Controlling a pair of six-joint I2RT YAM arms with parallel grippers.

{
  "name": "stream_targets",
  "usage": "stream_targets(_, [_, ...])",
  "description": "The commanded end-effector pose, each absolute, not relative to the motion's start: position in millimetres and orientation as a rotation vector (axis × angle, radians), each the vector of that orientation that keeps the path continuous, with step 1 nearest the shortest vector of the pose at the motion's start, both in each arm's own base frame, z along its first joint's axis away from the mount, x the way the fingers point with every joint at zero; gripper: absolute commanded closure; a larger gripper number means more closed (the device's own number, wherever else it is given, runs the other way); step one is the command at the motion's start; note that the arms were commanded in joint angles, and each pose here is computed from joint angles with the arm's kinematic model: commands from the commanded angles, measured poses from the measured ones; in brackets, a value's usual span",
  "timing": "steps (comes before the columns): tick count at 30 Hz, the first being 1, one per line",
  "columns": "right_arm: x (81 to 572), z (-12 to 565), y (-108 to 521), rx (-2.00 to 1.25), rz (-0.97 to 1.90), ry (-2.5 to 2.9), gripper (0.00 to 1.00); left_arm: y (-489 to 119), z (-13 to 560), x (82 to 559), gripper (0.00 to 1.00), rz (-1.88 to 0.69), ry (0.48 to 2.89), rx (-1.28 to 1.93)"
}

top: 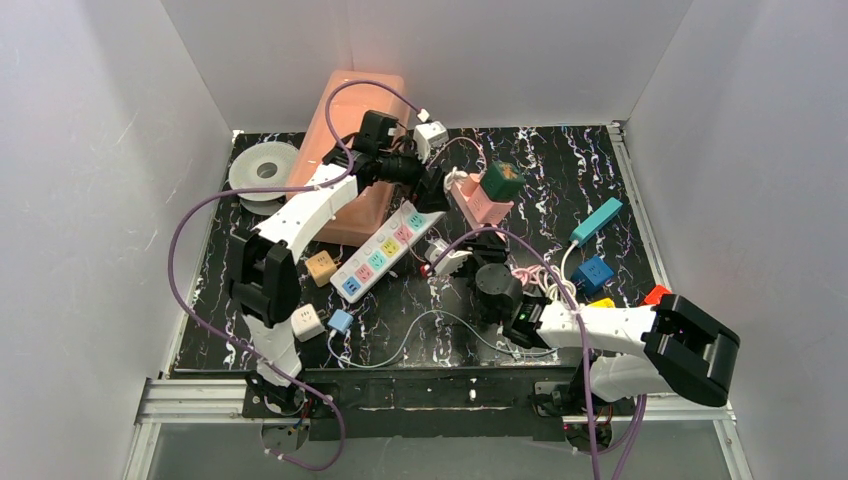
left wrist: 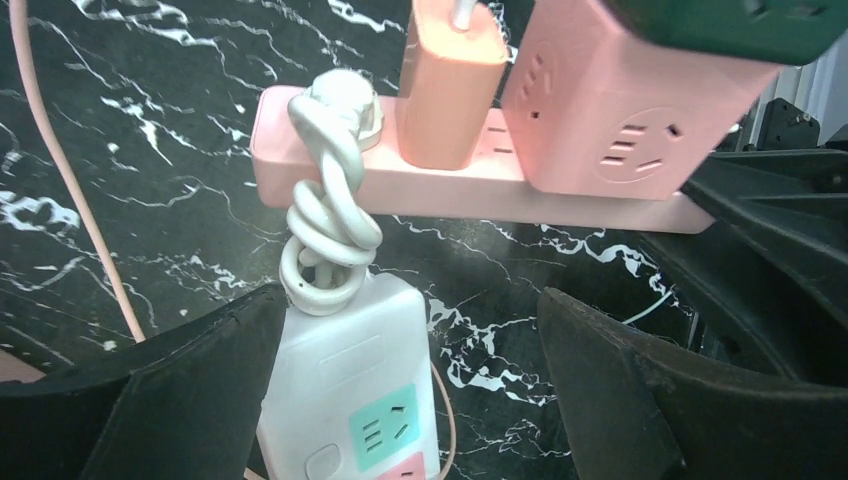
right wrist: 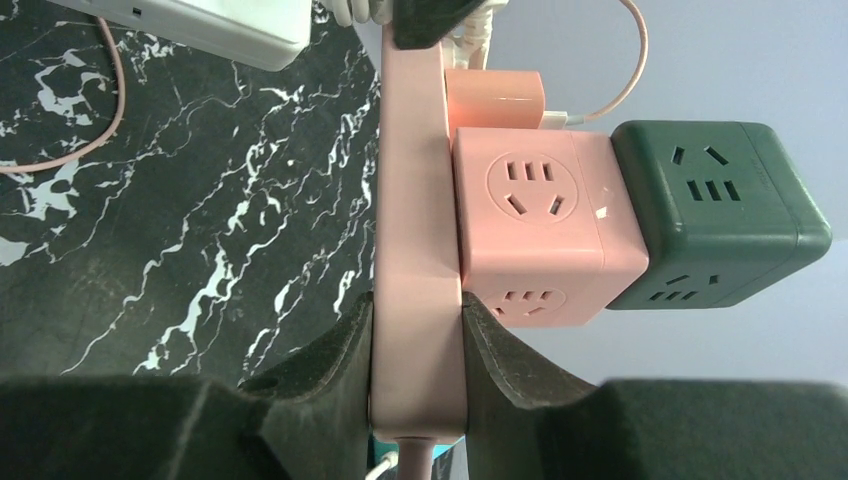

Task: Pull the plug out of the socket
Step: Remove the plug from the socket.

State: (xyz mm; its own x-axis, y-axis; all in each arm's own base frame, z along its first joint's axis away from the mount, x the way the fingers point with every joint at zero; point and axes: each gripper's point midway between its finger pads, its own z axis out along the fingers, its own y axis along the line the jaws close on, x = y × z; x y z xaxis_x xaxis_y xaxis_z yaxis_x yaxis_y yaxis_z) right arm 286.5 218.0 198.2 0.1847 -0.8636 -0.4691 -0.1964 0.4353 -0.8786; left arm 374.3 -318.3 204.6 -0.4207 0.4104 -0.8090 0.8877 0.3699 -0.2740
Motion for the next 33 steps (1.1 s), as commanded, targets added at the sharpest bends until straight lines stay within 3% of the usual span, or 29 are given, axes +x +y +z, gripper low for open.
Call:
stream_targets(1, [284.0,280.5,217.0,-0.757,-0.593,1.176,0.99,-307.9,279.5,363.2,0.02,-0.908,1.751,1.153])
stream_targets(9, [279.2,288.7,224.1,-0.746,-0.615,1.127,0.99,-301.1,301.0,347.3,0.02,-0.998,1.690,1.184])
stream_targets(18, [270.6,308.9,234.9,-0.740,-0.657,1.038,0.99,-301.8,296.3,369.2,0.06,-0.921,1.709,1.159])
stream_targets(22, [267.1,313.5,237.9,-0.737,-0.661,1.018,0.99,-306.8,299.5,375.9,0.20,-0.927,1.709,1.158])
stream_targets(27, [264.1,321.0,240.5,-0.728,-0.672,0.995,0.99,-311.0,290.6,379.3,0.29,-0.889,1.713,1.195])
stream_targets(33, [262.1,324.3,241.6,-0.718,-0.670,0.989,0.99,-312.6,284.2,376.4,0.69,-0.880,1.732,1.225])
